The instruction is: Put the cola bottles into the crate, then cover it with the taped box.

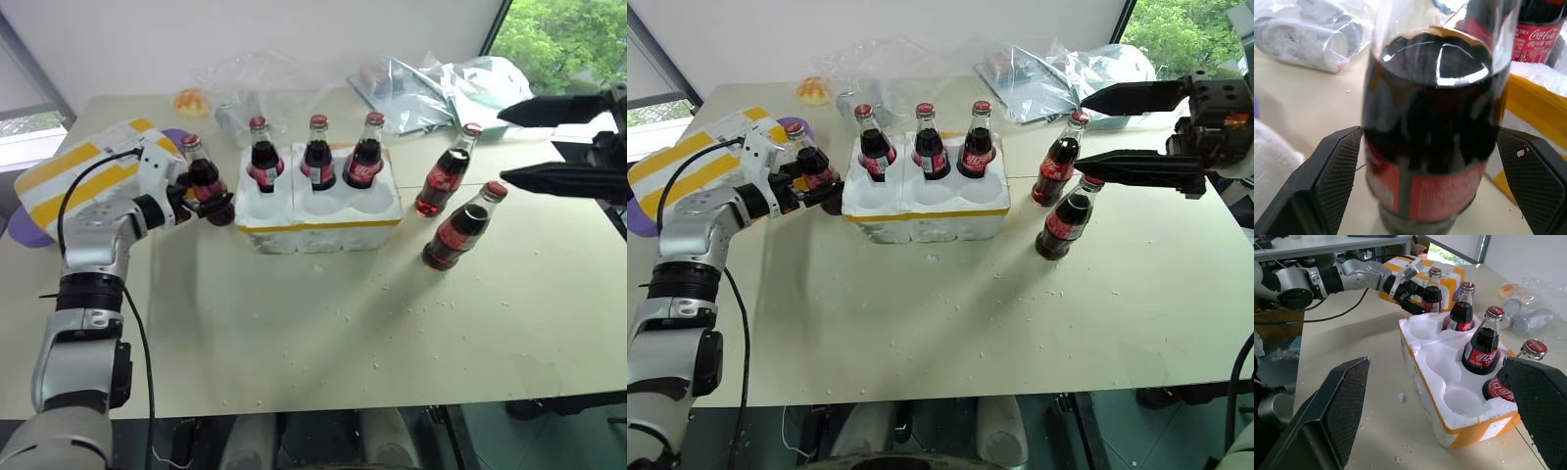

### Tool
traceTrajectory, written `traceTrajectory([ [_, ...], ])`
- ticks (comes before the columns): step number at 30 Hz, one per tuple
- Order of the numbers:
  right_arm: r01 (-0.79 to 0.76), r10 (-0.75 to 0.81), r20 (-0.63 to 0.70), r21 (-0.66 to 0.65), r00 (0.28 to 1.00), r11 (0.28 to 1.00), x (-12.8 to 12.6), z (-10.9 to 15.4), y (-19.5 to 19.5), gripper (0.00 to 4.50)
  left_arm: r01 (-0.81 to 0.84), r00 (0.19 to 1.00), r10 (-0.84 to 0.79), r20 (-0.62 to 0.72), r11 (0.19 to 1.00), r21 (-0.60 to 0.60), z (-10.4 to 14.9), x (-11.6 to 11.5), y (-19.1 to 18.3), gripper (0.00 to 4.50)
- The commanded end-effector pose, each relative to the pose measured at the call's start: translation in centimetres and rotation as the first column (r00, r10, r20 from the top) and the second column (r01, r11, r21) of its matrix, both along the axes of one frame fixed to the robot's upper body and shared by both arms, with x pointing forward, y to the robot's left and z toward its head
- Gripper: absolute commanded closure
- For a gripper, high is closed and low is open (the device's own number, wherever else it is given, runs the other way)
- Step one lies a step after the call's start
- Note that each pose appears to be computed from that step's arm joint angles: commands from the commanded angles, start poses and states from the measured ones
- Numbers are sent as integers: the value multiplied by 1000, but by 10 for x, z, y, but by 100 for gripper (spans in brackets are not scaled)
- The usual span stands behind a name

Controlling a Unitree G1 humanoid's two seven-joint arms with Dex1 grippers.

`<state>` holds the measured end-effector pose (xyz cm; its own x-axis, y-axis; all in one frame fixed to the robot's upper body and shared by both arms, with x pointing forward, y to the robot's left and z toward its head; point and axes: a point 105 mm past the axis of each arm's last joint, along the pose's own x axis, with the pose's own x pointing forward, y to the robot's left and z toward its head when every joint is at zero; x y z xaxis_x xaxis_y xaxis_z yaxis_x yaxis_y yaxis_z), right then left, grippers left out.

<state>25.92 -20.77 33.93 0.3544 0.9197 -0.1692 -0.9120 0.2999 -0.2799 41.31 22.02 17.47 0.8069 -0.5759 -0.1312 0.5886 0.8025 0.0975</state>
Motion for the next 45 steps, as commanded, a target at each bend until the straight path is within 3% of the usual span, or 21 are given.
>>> traceTrajectory([
  [1, -12, 12, 59, 6, 998, 1000, -8, 9, 2, 0, -28, 999, 28, 37, 1000, 4, 11, 9, 1, 5],
  [9, 5, -5, 60, 12, 998, 1000, -10, 8, 1, 0, -35, 999, 35, 14, 999, -7, 7, 19, -3, 5],
  [12, 16, -17, 60, 19, 998, 1000, -10, 8, -1, 0, -14, 1000, 14, 26, 1000, -14, 13, 19, -4, 86],
  [14, 20, -21, 59, 22, 998, 1000, -10, 6, -2, 0, -16, 999, 16, 29, 1000, 1, 14, 19, -2, 171],
  [22, 26, -27, 49, 27, 998, 999, -7, 1, -3, 0, 75, 994, -75, 77, 997, 9, 49, 3, 4, 171],
  [25, 22, -23, 50, 26, 999, 999, -6, 1, -3, 0, 179, 980, -180, 87, 984, 10, 73, -14, -1, 171],
  [29, 7, -9, 49, 24, 999, 1000, -6, 1, -2, 0, 383, 920, -384, 86, 923, 25, 121, -54, -19, 171],
  [33, -4, 3, 42, 29, 999, 1000, -3, -3, 0, 0, 475, 876, -471, 104, 879, -26, 151, -72, -45, 171],
  [39, -14, 12, 37, 38, 999, 999, -2, -7, 5, 0, 532, 842, -528, 110, 847, -11, 148, -64, -83, 171],
  [45, -6, 4, 34, 49, 999, 999, -4, -8, 5, 0, 539, 841, -538, 56, 843, 7, 114, -44, -102, 171],
])
